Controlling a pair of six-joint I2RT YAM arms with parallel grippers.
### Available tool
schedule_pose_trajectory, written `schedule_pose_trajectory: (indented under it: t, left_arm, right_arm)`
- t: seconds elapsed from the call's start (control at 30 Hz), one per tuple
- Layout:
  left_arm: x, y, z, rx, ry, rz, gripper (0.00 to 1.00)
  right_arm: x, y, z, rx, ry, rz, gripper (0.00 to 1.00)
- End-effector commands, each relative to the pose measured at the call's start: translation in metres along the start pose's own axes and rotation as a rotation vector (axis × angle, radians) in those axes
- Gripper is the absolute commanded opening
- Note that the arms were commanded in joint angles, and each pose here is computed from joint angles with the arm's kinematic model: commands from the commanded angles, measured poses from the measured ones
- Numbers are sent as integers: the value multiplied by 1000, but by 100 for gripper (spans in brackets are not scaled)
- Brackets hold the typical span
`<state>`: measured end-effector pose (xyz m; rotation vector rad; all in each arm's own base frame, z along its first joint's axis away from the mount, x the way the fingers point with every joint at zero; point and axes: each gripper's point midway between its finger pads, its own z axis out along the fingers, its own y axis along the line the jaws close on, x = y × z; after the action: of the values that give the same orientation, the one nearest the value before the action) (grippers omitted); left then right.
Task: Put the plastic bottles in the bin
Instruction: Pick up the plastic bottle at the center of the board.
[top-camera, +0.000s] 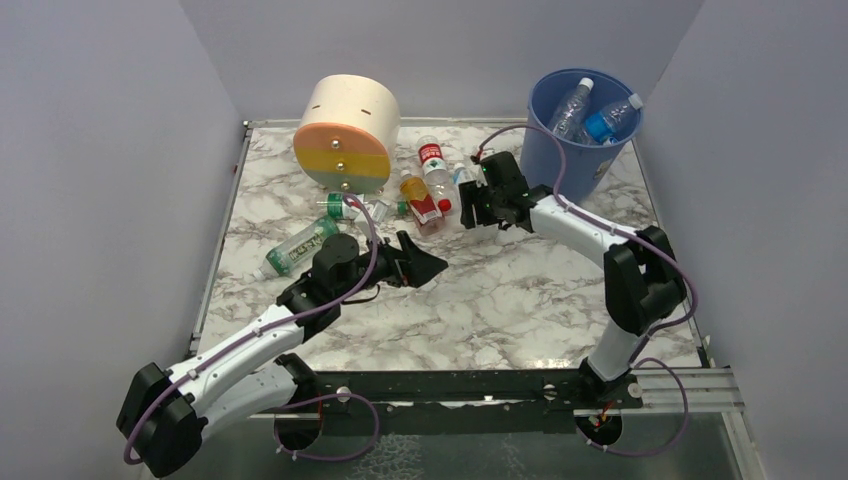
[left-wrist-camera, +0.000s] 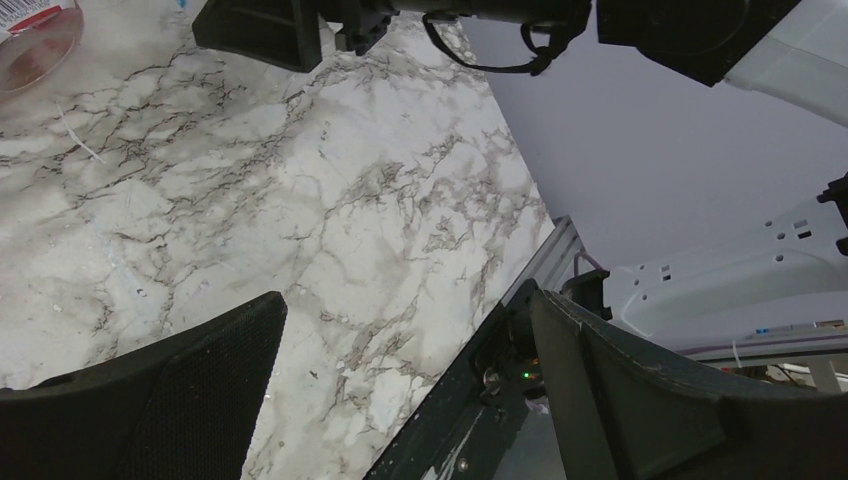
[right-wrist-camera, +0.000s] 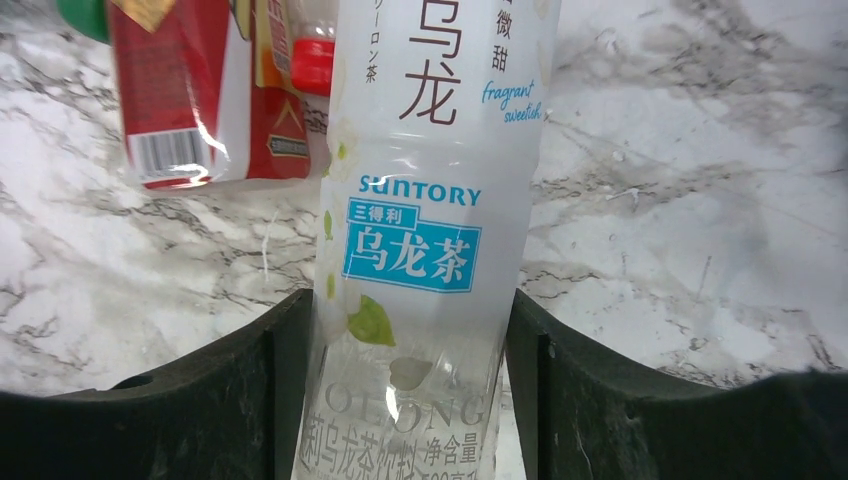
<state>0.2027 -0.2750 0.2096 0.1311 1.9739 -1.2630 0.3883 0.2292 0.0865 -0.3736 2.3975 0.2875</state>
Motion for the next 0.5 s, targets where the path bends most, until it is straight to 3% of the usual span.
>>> schedule_pose_trajectory:
  t: [0.0, 0.47]
  left_arm:
    - [-1, -1, -6, 8, -15, -3, 99]
    - [4, 3, -8, -3, -10, -7, 99]
  right_arm:
    - [-27, 9, -31, -32, -78, 15, 65]
    - [-65, 22, -71, -84, -162, 17, 65]
